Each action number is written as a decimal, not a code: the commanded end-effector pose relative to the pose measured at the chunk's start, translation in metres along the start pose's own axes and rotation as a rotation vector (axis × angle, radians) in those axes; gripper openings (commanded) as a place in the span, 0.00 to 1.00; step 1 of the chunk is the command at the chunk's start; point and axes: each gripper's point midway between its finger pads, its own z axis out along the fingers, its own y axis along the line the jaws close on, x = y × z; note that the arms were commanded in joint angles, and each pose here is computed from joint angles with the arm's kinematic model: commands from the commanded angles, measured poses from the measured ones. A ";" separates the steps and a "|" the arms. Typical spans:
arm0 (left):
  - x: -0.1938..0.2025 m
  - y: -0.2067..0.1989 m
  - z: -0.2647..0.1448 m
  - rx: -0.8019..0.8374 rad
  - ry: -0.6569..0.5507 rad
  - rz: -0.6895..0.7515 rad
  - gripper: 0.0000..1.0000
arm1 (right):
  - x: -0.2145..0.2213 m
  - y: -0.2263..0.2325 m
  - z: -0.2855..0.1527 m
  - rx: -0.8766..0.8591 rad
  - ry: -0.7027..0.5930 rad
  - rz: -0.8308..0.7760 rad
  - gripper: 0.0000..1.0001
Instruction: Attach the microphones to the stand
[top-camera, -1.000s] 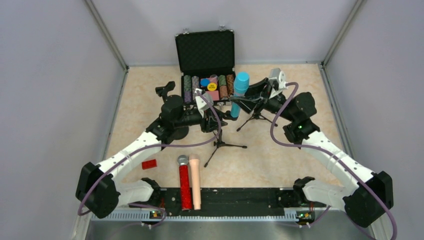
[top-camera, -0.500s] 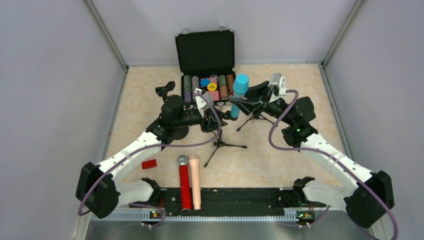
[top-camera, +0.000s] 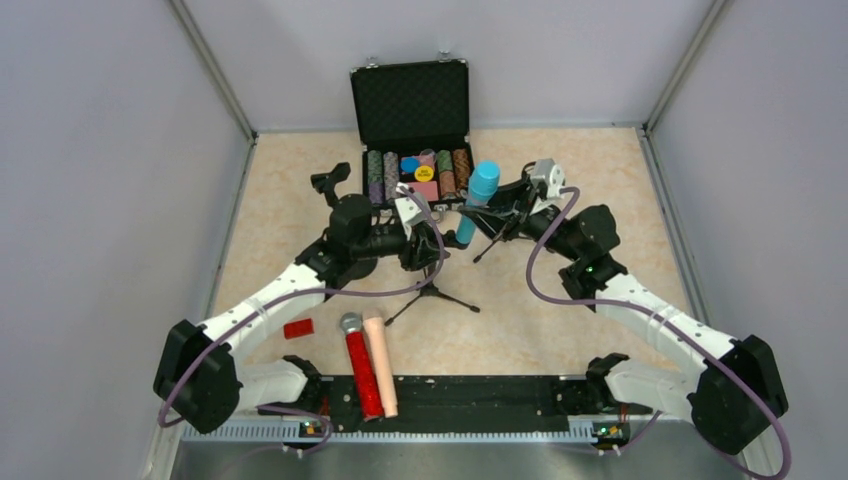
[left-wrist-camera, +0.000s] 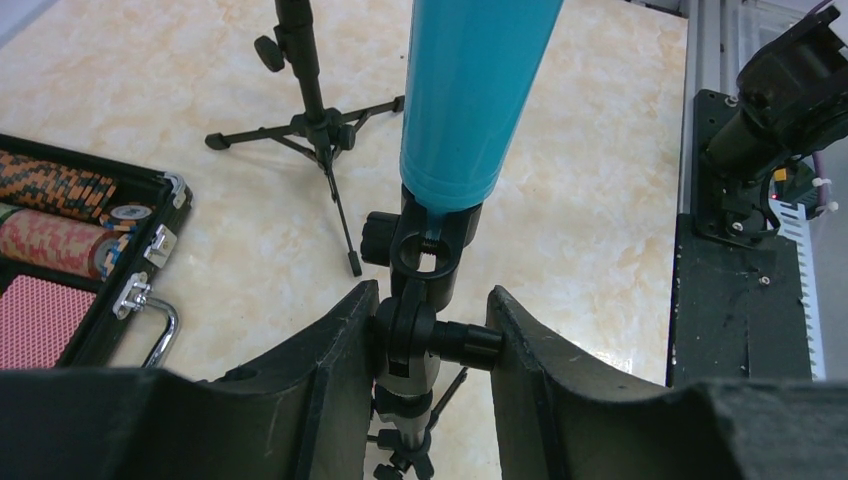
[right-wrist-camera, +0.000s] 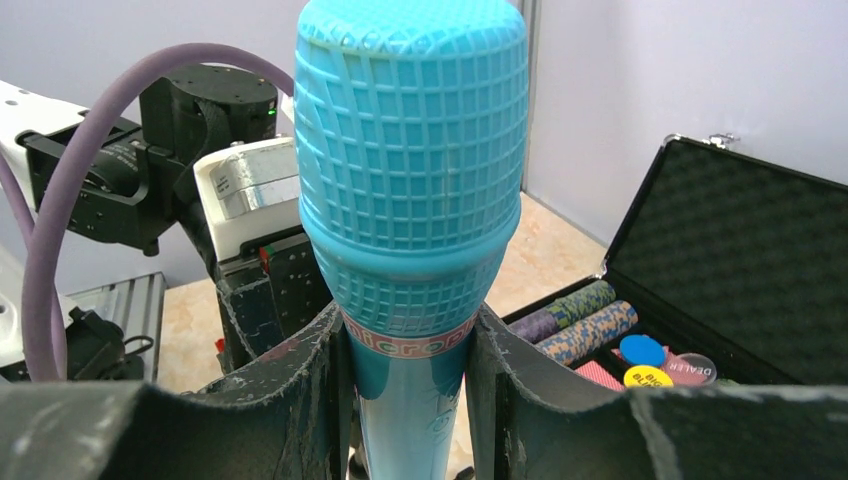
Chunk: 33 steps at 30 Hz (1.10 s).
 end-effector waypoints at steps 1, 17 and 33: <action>-0.062 -0.001 -0.004 -0.008 -0.178 0.121 0.00 | 0.063 0.002 -0.013 0.013 0.175 0.084 0.00; -0.053 -0.001 -0.006 -0.028 -0.189 0.107 0.00 | 0.068 0.005 -0.013 0.016 0.179 0.078 0.00; -0.061 -0.001 0.004 -0.016 -0.267 0.053 0.00 | 0.047 0.000 -0.003 0.018 0.165 0.002 0.00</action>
